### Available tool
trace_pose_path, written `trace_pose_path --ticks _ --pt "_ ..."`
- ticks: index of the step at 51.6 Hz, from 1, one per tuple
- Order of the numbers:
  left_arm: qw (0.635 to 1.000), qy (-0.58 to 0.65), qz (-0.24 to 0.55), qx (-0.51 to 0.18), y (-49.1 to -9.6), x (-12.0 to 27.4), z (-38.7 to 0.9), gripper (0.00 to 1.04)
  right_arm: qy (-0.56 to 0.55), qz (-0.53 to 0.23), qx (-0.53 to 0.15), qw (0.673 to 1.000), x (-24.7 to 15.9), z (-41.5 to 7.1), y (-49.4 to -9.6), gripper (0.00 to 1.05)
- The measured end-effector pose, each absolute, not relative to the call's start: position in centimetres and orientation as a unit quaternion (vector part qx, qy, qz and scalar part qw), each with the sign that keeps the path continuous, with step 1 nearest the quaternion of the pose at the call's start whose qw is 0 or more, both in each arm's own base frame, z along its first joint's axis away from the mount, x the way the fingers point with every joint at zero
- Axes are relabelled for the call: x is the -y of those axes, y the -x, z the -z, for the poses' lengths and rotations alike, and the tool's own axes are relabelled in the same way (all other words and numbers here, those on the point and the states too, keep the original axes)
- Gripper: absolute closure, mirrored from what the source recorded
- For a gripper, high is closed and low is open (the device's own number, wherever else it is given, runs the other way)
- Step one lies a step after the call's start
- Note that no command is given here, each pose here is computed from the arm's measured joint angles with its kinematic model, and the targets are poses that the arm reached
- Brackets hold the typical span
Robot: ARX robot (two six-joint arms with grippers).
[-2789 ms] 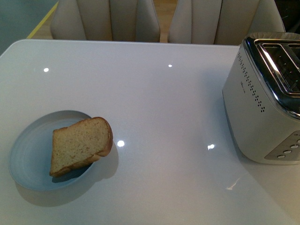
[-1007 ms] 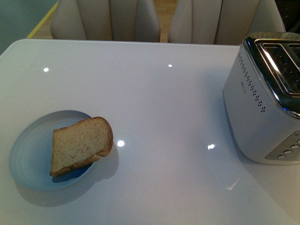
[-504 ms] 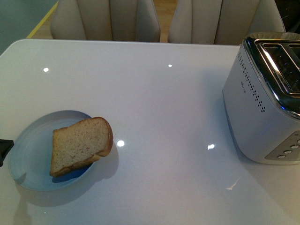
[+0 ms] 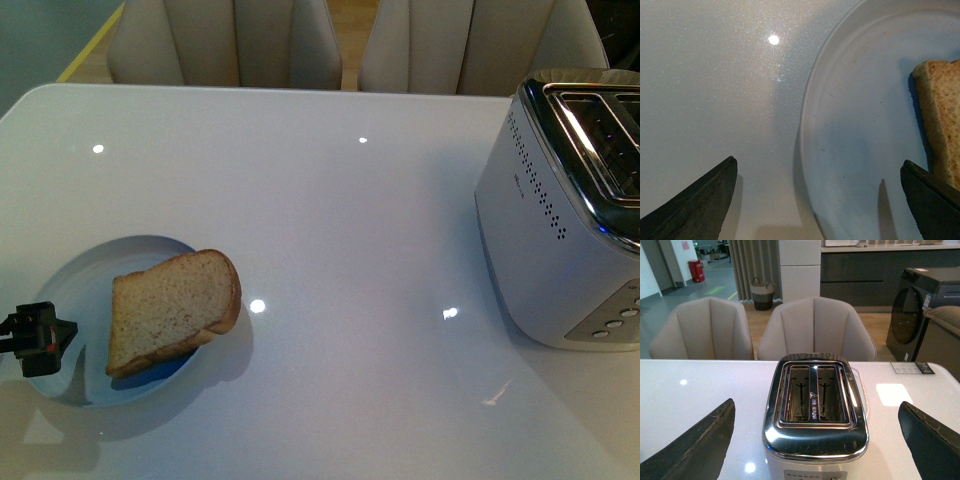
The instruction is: Left arm holds plate, right arm toasts bread
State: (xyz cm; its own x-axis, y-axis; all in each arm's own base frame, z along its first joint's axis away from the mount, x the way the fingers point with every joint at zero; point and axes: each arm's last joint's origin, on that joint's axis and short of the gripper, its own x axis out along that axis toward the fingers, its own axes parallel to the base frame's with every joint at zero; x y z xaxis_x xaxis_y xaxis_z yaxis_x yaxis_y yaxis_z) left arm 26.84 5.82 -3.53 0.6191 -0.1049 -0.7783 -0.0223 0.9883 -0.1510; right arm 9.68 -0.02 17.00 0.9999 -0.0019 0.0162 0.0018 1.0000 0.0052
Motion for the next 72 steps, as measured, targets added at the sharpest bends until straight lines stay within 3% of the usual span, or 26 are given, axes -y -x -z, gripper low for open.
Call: trace_pose_path --ticks 12,29,35,40,72 --pt "0.890 0.078 0.034 -0.448 -26.7 -5.6 3.9 0.11 -0.003 0.001 0.008 1.000 0.0 -17.0 -9.7 0.09" --pt "0.876 0.085 0.050 -0.472 -26.1 -5.5 4.3 0.62 -0.003 0.001 0.008 1.000 0.0 -17.0 -9.7 0.09" --pt "0.872 0.090 0.050 -0.479 -26.0 -5.6 4.4 0.87 -0.002 0.001 0.008 1.000 0.0 -17.0 -9.7 0.09" --pt "0.871 0.110 0.051 -0.476 -26.1 -5.7 4.4 1.01 -0.002 0.001 0.008 1.000 0.0 -17.0 -9.7 0.09" --pt "0.864 0.160 0.034 -0.475 -25.7 -6.6 4.4 1.01 -0.003 0.001 0.008 1.000 0.0 -17.0 -9.7 0.09"
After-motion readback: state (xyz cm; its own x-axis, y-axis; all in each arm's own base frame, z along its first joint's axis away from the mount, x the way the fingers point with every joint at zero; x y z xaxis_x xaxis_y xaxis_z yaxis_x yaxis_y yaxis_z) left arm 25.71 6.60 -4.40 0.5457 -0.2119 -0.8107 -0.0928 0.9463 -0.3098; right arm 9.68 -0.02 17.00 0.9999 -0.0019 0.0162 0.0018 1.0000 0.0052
